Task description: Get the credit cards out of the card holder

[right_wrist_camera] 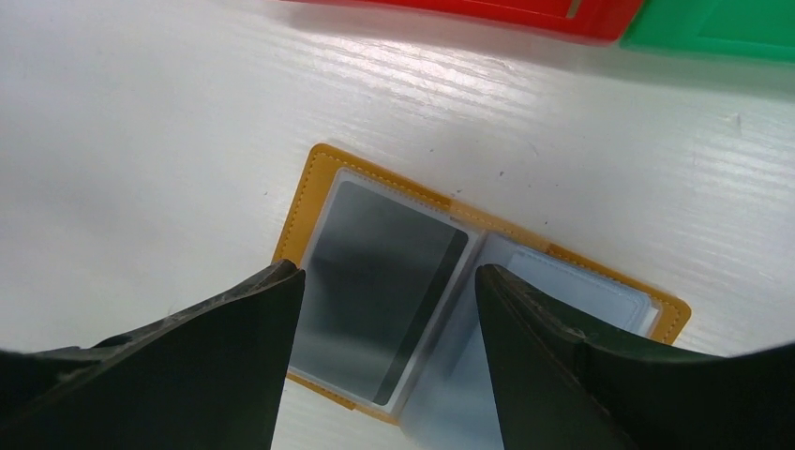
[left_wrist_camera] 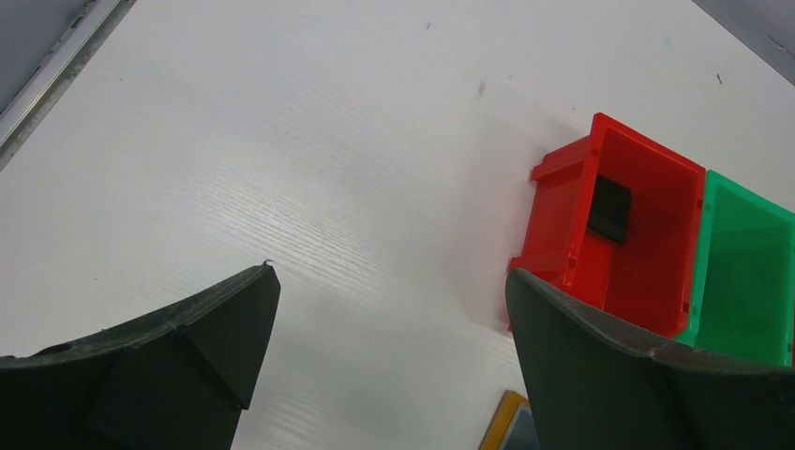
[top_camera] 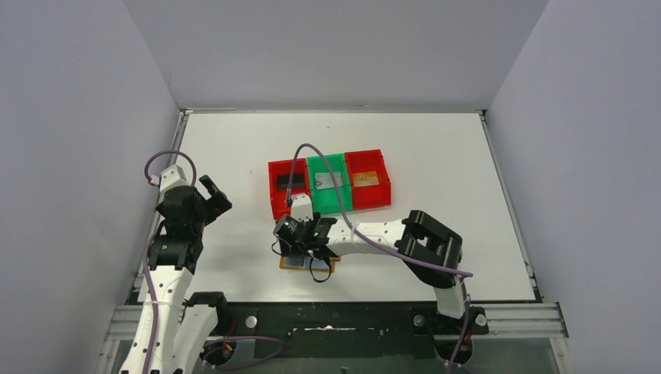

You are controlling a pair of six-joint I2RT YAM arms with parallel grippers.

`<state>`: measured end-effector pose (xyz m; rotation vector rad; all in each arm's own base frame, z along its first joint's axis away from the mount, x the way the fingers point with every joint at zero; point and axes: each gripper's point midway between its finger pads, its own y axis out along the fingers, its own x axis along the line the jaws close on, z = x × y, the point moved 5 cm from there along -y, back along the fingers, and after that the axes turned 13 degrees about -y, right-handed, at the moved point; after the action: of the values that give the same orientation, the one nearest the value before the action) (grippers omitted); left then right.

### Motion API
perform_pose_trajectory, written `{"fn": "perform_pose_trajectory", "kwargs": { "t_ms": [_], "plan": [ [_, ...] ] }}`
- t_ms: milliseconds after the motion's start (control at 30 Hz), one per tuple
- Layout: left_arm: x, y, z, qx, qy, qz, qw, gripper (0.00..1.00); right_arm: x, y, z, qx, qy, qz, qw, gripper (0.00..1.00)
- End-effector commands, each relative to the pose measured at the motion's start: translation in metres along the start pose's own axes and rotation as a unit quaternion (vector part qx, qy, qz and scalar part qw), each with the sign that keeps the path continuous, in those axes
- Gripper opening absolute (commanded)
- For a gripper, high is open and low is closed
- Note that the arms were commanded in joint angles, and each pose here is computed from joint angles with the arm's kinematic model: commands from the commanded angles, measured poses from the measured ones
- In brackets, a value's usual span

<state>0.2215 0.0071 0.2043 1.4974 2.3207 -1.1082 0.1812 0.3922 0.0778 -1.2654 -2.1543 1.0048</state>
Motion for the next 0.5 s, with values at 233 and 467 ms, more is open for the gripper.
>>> {"fn": "perform_pose_trajectory", "kwargs": {
  "t_ms": [233,467],
  "plan": [
    [-0.006,-0.002,-0.007,-0.011,0.001,0.011,1.0,0.94,0.008,0.004,-0.004,0.017,-0.031,0.043,0.998,0.71],
    [-0.006,-0.002,-0.006,-0.01,0.0,0.01,1.0,0.94,0.004,0.011,0.011,0.044,-0.057,0.06,0.996,0.69]
  ]
}}
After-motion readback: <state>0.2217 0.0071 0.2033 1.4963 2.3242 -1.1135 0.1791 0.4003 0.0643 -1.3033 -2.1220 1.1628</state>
